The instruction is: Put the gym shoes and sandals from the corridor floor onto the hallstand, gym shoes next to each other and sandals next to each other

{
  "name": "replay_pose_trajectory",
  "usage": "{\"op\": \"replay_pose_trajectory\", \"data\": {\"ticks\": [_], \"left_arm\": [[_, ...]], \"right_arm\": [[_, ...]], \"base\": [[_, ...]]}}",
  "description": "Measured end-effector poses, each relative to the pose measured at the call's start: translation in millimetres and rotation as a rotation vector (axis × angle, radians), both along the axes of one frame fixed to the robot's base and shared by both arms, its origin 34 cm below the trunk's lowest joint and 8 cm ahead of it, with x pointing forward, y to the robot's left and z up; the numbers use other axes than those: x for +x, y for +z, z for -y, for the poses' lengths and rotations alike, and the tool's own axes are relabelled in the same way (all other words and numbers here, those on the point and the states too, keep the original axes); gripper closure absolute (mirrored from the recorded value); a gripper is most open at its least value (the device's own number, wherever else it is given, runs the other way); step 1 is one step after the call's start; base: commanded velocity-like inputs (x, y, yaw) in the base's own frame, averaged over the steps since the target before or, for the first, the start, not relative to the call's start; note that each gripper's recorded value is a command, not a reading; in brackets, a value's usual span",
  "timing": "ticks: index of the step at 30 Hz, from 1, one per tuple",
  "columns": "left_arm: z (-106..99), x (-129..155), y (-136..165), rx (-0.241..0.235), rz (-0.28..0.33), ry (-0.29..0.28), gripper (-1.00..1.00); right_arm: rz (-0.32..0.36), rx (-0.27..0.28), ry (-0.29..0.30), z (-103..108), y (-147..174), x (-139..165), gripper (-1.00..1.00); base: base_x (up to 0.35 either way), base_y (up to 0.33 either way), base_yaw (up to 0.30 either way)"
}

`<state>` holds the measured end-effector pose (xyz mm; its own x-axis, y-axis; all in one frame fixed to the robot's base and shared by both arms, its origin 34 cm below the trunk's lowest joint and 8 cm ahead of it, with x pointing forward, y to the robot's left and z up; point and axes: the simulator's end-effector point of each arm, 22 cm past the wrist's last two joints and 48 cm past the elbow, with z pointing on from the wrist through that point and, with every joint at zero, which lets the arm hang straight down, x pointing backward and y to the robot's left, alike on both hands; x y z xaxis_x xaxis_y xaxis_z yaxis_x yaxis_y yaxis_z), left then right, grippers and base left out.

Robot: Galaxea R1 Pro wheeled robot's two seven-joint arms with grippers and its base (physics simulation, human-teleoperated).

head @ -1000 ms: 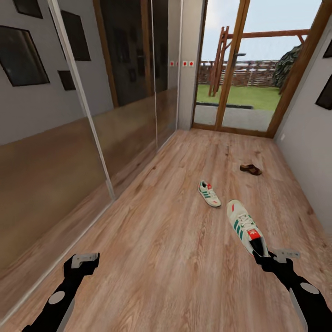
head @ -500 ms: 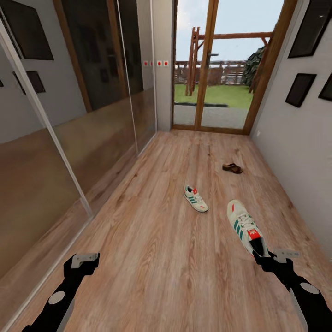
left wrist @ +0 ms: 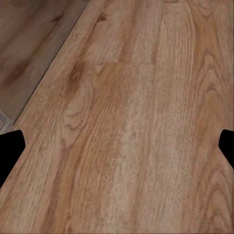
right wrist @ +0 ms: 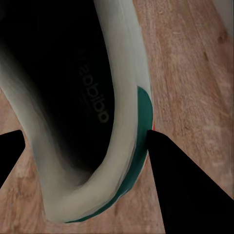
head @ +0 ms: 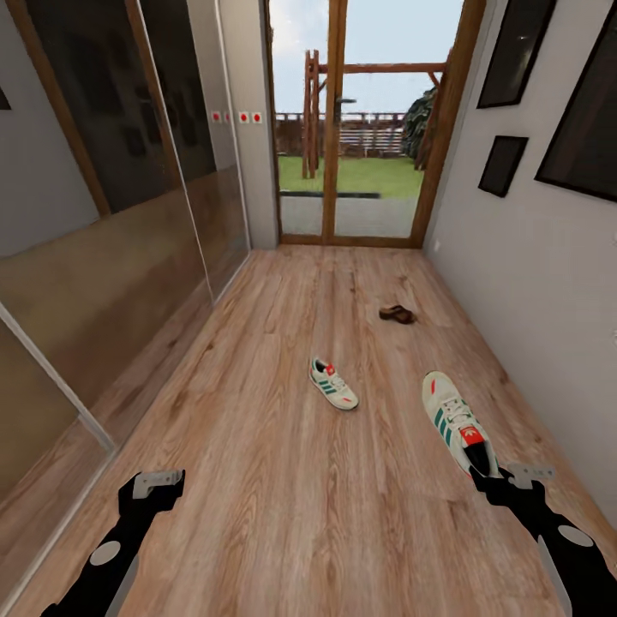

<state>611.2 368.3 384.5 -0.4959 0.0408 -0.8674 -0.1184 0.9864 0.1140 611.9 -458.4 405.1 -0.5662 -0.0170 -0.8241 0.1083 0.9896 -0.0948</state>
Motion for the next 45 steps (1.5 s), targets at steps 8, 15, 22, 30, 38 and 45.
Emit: {"op": "replay_pose_trajectory", "data": {"ticks": [8, 15, 22, 30, 38, 45], "left_arm": [[-0.1, -0.2, -0.1, 0.0, 0.0, 0.0, -1.0], [-0.1, -0.1, 0.0, 0.0, 0.0, 0.0, -1.0], [0.0, 0.0, 0.0, 0.0, 0.0, 0.0, -1.0], [0.0, 0.0, 0.0, 0.0, 0.0, 0.0, -1.0], [-0.1, 0.0, 0.0, -0.001, 0.0, 0.001, -1.0], [-0.2, 0.0, 0.0, -0.001, 0.0, 0.001, -1.0]], "right_arm": [[0.003, -0.001, 0.001, -0.2, 0.6, 0.5, 1.0], [0.005, 0.001, -0.013, 4.6, 1.5, -0.7, 1.0], [0.005, 0.001, -0.014, 5.5, 1.6, -0.9, 1.0], [0.005, 0.002, -0.014, 5.2, 1.3, -1.0, 1.0], [0.006, 0.001, -0.014, 5.3, 1.7, -0.8, 1.0], [0.006, 0.0, -0.014, 5.6, 1.9, -0.7, 1.0]], "base": [[0.337, 0.089, -0.016], [0.299, 0.208, -0.002], [0.284, 0.233, -0.189], [0.287, 0.22, -0.261], [0.303, 0.193, -0.237], [0.295, 0.222, -0.038]]}}
